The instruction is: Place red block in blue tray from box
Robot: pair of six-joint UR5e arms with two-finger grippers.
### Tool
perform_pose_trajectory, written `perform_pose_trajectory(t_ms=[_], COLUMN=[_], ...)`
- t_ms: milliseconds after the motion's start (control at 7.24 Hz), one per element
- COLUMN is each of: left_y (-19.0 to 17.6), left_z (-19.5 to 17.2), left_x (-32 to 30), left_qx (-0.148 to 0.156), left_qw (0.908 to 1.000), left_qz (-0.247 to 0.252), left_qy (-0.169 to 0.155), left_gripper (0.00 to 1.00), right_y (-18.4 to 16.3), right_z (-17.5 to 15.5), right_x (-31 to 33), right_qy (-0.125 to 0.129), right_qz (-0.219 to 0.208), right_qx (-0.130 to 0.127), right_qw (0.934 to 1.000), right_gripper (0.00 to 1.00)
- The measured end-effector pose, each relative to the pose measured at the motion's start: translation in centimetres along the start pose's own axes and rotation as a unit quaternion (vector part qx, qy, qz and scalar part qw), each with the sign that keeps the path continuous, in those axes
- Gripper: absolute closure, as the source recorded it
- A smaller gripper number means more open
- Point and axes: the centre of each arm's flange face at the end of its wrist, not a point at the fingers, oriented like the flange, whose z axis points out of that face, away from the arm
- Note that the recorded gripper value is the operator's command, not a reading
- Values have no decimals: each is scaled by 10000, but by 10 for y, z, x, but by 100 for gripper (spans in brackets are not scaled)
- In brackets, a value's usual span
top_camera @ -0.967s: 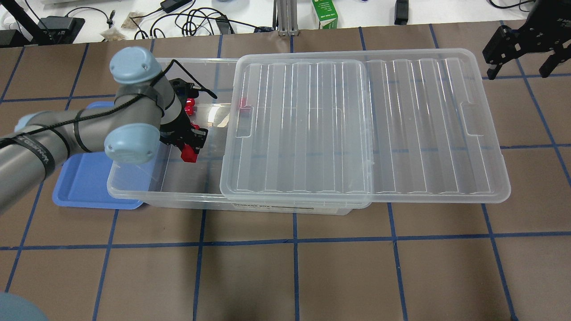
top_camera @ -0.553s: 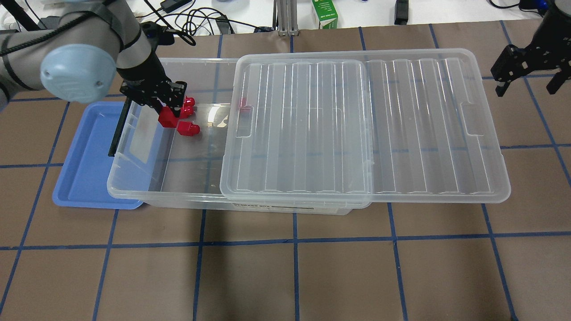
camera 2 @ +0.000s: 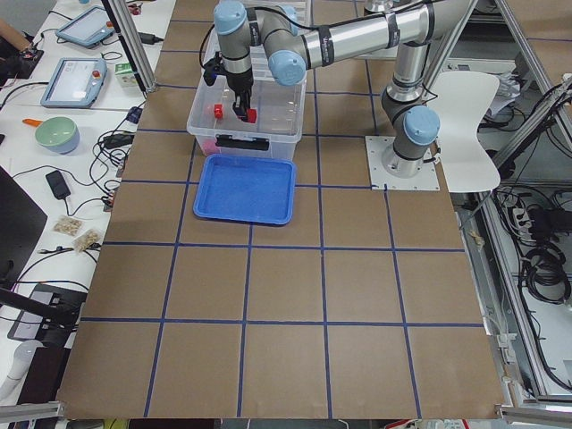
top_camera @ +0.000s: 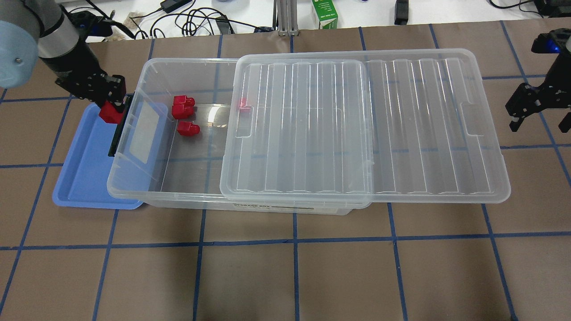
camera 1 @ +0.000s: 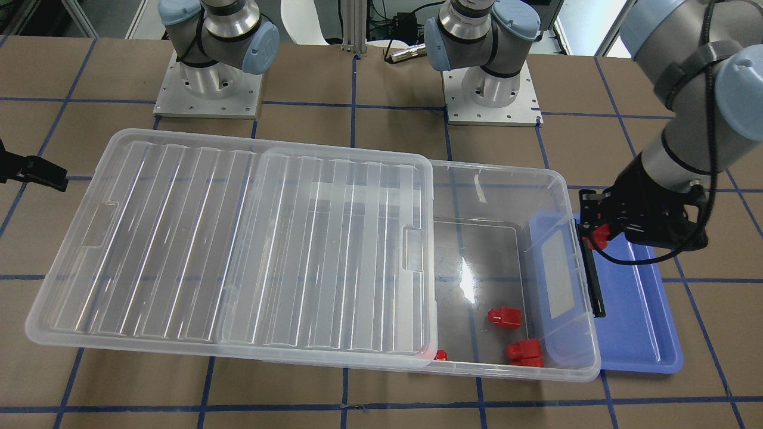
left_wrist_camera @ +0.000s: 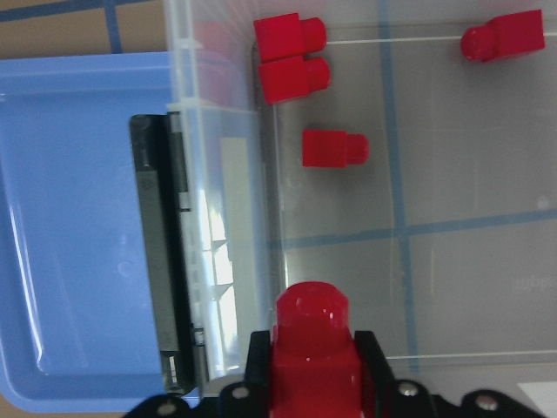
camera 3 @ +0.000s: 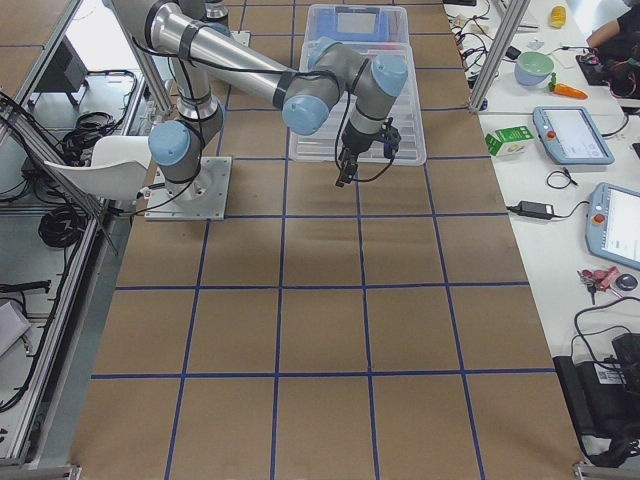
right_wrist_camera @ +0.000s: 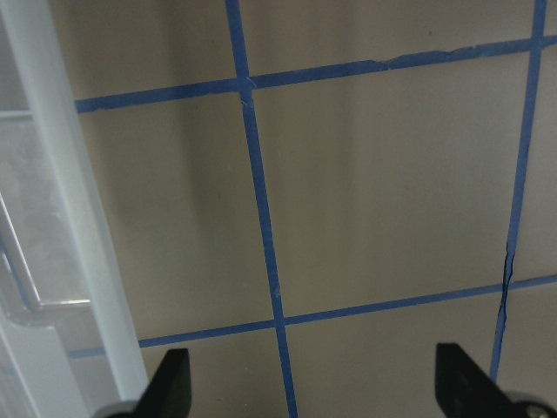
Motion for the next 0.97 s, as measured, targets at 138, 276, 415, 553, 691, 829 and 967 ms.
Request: perform_pose_trajectory(t_ms=[138,276,415,553,691,829,967], left_y=[7,10,10,7,4,3,2], left_z=[12,29,52,78,104,131,156], left_x=[-42,-75,-99,-115,-123,-126,-126], left_qx=[-58,-114,-115,-54,24,99,155], left_qw=[9999,9995,9990,9989,9990,9992,9992], left_qz=[78,216,331,362,352,335,312], left_qy=[94,200,290,304,268,216,171], left_gripper=[100,100,100,100,100,100,100], right_y=[0,-2,-4,-6,-6,-7,-9], right_z=[8,17,23,25,25,25,24], right_x=[0,-2,-4,-6,-9,-16,-26], right_qy=[11,25,45,62,46,-11,-69], right_qz=[21,45,64,70,59,15,-61], right_qx=[2,62,182,292,353,399,430], right_qw=[10000,10000,9998,9995,9993,9992,9990], right_gripper=[0,0,0,0,0,0,0])
